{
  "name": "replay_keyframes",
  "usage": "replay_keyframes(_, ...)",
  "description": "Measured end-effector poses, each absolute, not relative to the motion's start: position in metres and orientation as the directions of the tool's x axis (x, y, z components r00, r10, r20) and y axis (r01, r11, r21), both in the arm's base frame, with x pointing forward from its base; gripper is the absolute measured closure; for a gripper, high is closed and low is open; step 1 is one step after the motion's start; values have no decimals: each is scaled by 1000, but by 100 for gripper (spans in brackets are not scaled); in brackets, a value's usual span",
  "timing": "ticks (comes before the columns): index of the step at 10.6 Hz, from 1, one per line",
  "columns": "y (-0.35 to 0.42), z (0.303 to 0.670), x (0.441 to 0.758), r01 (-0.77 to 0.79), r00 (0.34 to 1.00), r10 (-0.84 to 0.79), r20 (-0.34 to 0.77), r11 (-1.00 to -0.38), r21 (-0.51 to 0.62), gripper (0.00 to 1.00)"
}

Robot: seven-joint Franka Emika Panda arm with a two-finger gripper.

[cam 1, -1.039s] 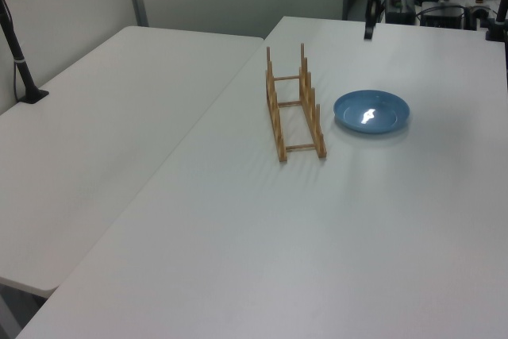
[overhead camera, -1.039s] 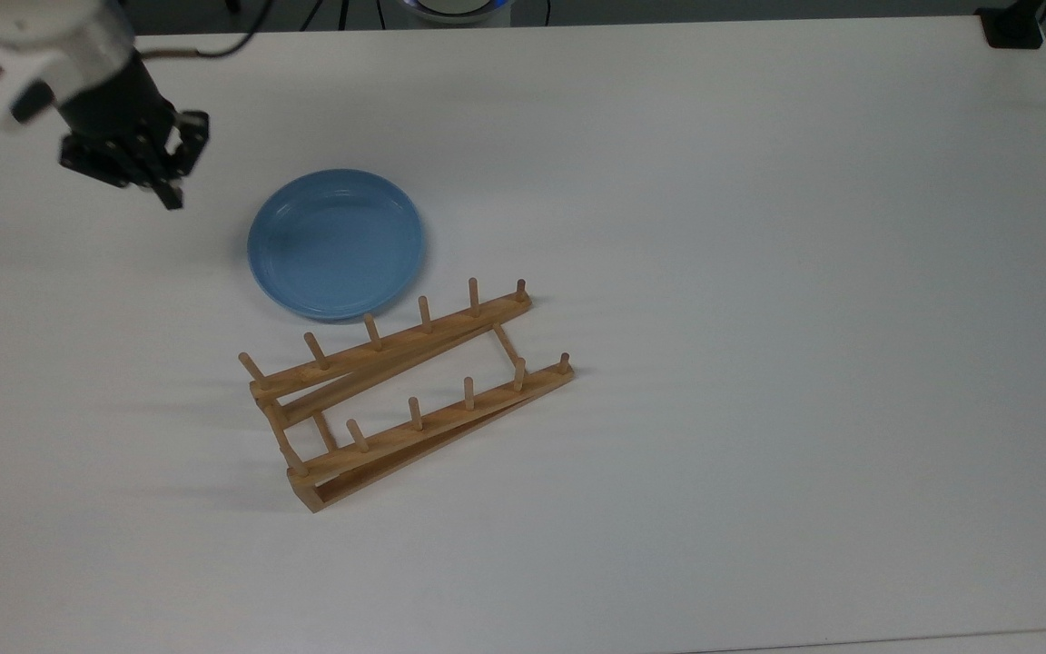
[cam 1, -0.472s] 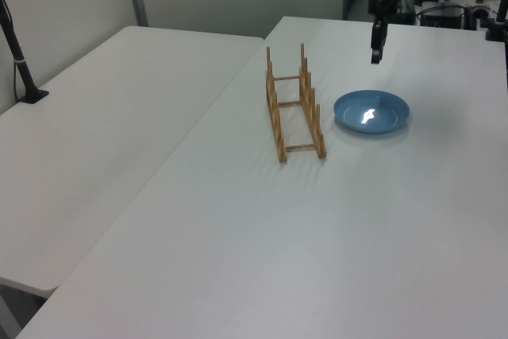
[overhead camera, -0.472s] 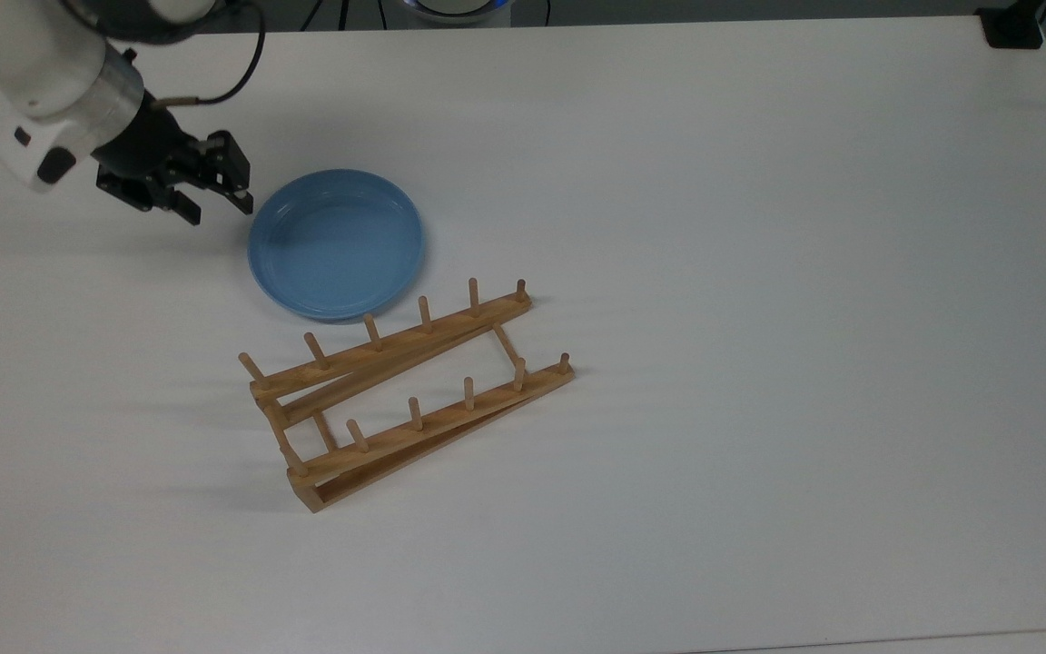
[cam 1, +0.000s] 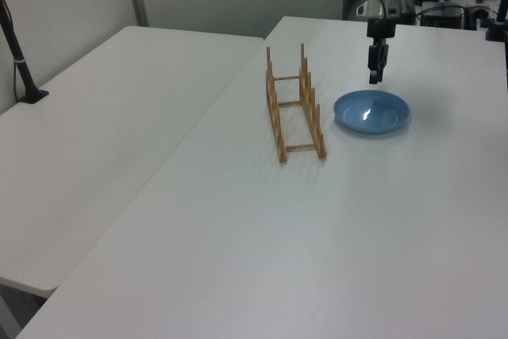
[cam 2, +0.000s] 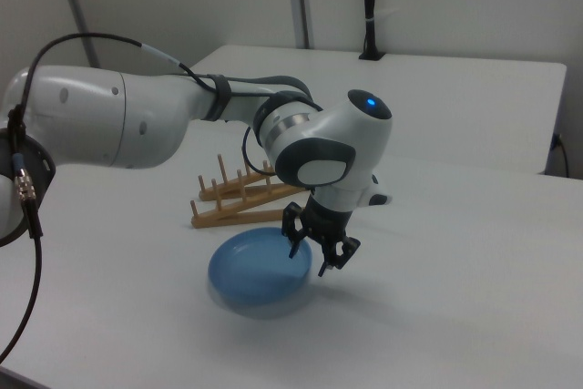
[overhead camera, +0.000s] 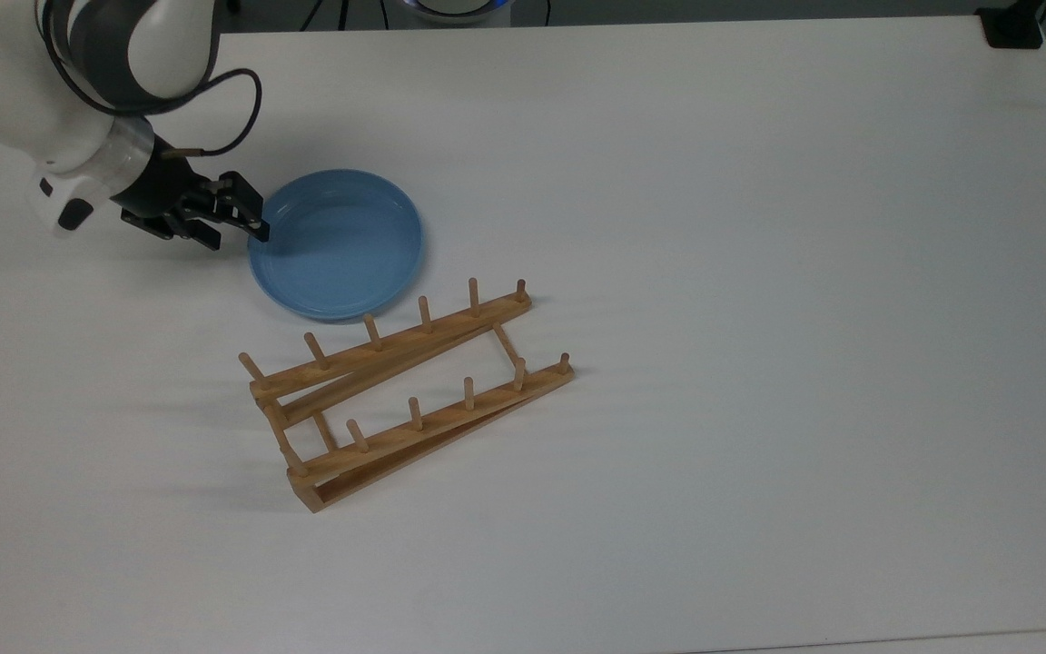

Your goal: Place plate in plate rack

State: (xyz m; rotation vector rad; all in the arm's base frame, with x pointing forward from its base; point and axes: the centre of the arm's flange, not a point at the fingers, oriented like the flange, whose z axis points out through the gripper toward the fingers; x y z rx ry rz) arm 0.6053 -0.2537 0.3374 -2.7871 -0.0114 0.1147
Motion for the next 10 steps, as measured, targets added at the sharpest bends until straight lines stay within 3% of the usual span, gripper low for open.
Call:
replay_keyframes(5, -250, 319, 609, 25, 995, 56, -83, -940, -340, 61)
replay_keyframes(7, -243, 310, 615, 35, 994, 67, -84, -943, -331, 63)
replay_keyframes(9, -233, 302, 622, 51, 994, 79, -77, -948, -314, 74)
replay_keyframes(10, -231, 303, 624, 55, 994, 83, -75, -948, -313, 85)
